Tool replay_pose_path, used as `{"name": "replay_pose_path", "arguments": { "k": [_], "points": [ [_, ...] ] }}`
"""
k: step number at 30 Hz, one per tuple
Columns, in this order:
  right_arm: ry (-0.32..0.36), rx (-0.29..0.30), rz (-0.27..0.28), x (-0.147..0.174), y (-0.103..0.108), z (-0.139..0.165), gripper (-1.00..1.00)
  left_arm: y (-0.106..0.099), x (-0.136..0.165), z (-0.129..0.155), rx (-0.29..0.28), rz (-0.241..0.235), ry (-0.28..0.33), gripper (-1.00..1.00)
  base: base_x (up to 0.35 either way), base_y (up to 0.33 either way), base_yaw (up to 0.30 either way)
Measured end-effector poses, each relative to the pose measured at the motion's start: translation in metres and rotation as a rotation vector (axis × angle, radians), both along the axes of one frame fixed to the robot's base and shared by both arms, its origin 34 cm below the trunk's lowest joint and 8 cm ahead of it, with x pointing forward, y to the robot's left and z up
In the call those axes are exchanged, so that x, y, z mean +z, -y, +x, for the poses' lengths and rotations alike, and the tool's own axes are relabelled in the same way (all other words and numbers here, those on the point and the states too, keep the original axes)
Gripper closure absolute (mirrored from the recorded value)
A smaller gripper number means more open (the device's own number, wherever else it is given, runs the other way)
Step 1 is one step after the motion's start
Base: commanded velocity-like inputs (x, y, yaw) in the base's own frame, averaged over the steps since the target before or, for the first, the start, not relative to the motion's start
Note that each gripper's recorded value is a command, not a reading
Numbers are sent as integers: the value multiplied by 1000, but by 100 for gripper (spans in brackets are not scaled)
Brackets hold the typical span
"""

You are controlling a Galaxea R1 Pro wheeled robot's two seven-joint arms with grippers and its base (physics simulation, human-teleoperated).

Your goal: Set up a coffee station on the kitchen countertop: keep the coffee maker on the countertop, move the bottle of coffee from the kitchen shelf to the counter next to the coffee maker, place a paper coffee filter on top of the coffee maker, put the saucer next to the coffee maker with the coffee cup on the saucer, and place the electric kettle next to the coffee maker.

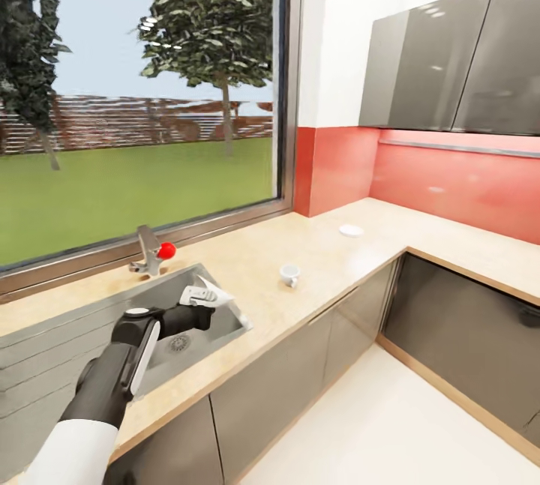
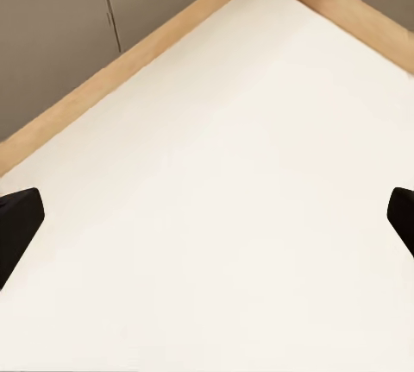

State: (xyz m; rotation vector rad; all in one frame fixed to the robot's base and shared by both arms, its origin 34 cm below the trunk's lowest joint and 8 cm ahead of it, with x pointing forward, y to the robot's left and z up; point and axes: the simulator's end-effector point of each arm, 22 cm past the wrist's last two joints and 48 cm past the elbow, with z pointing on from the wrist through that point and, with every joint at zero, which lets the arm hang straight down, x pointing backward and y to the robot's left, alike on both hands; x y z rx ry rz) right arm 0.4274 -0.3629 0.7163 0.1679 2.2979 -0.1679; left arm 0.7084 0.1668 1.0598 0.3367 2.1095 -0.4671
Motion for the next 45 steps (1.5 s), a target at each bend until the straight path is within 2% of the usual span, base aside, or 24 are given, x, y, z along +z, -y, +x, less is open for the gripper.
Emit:
{"name": "replay_pose_path", "arguments": {
  "k": [12, 26, 36, 45],
  "points": [
    [-24, -1, 7, -7, -3, -9, -100, -3, 2, 0, 6, -1, 2, 100, -339, 14, 270],
    [-29, -1, 9, -8, -3, -11, -100, -5, 3, 0, 11, -3, 2, 100, -303, 183, 279],
    [-29, 0, 9, -8, -3, -11, -100, -8, 3, 0, 13, 1, 5, 100, -32, 27, 279],
    [-30, 0, 9, -9, -4, -12, -100, -8, 2, 0, 14, 2, 5, 100, -245, 199, 279]
  ]
}}
